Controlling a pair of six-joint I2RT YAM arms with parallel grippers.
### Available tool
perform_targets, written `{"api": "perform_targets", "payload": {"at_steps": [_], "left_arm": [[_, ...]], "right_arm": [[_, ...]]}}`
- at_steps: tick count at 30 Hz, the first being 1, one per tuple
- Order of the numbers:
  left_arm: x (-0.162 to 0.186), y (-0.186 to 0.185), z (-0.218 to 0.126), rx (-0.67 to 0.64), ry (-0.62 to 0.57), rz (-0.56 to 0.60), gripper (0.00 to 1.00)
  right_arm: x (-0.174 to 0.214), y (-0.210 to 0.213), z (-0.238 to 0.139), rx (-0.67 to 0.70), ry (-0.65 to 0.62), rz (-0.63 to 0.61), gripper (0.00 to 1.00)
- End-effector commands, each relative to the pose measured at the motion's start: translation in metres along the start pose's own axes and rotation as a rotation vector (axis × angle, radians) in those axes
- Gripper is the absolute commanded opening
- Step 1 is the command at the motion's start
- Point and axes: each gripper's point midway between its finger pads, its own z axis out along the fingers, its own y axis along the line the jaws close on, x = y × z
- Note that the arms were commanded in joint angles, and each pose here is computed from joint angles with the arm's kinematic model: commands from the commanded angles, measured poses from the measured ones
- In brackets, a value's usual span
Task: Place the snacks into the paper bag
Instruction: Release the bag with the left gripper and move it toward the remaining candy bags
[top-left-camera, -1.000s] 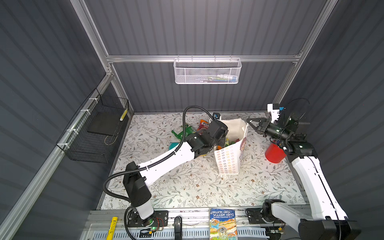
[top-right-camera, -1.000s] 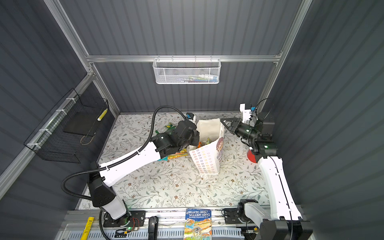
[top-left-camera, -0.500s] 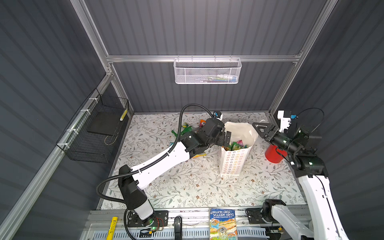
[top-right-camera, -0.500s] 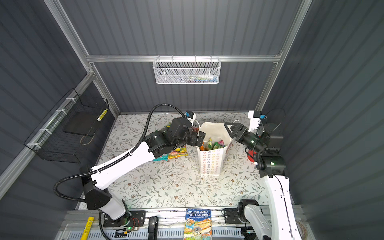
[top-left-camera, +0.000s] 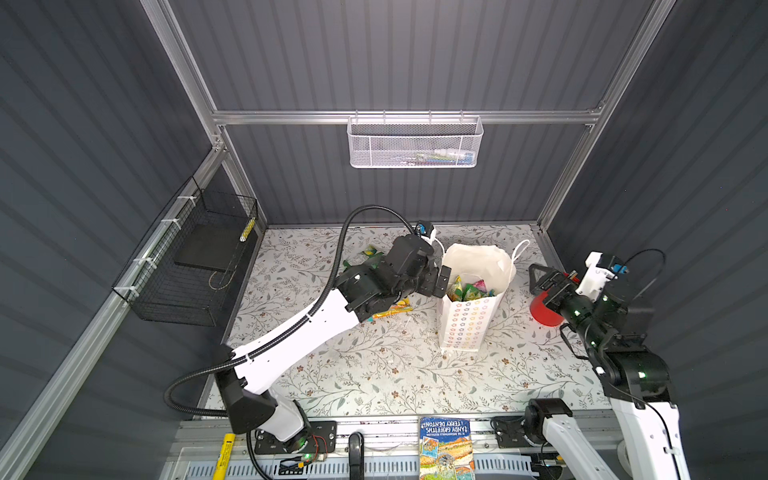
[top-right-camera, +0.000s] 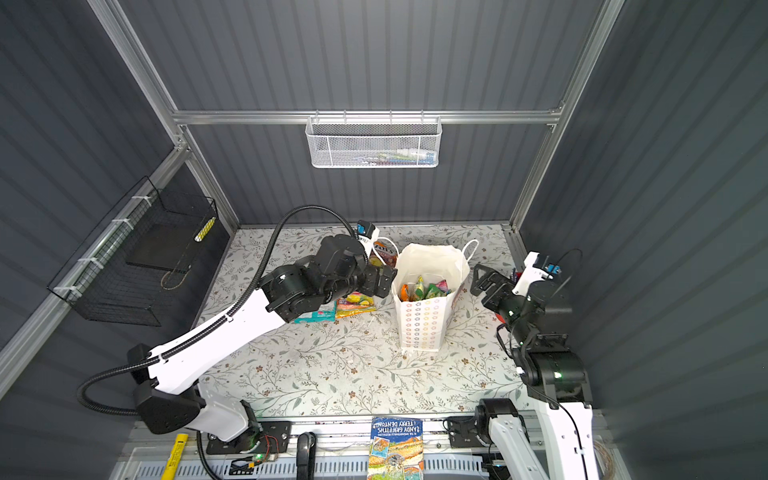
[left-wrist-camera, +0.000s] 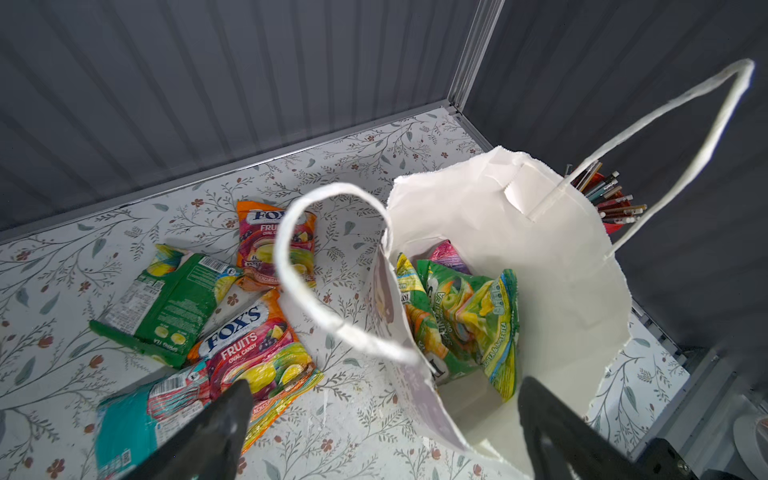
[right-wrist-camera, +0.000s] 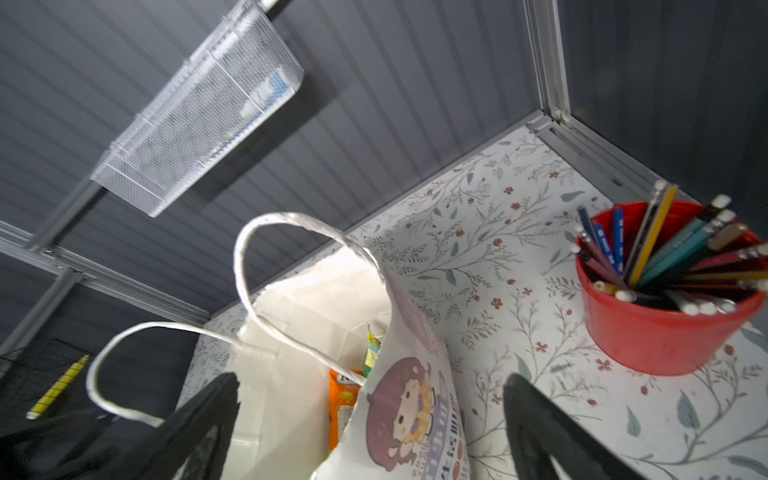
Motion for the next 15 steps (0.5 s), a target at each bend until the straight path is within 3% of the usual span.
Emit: {"api": "perform_targets", "payload": {"at_steps": [1,11,13,15], "left_arm": [[0.003,0.020,-0.015,-0.086,-0.026,0.015,1.00],[0.026,0.059,-0.045,-0.206,-0.035,0.012,1.00],[0.031,0.064,-0.051,-0.212,-0.038,0.007,1.00],[0.050,0.070,-0.046,-0.232,-0.010,0.019,1.00]], "right_arm": [[0.014,-0.013,0.017,0.134,0.016,-0.064,0.99],[0.033,-0.021,0.063,0.402,0.121,-0.035,0.99],[0.034,-0.023,0.068,0.426,0.119,-0.032,0.91],[0.035,-0.021,0.070,0.406,0.116,-0.031,0.72]]}}
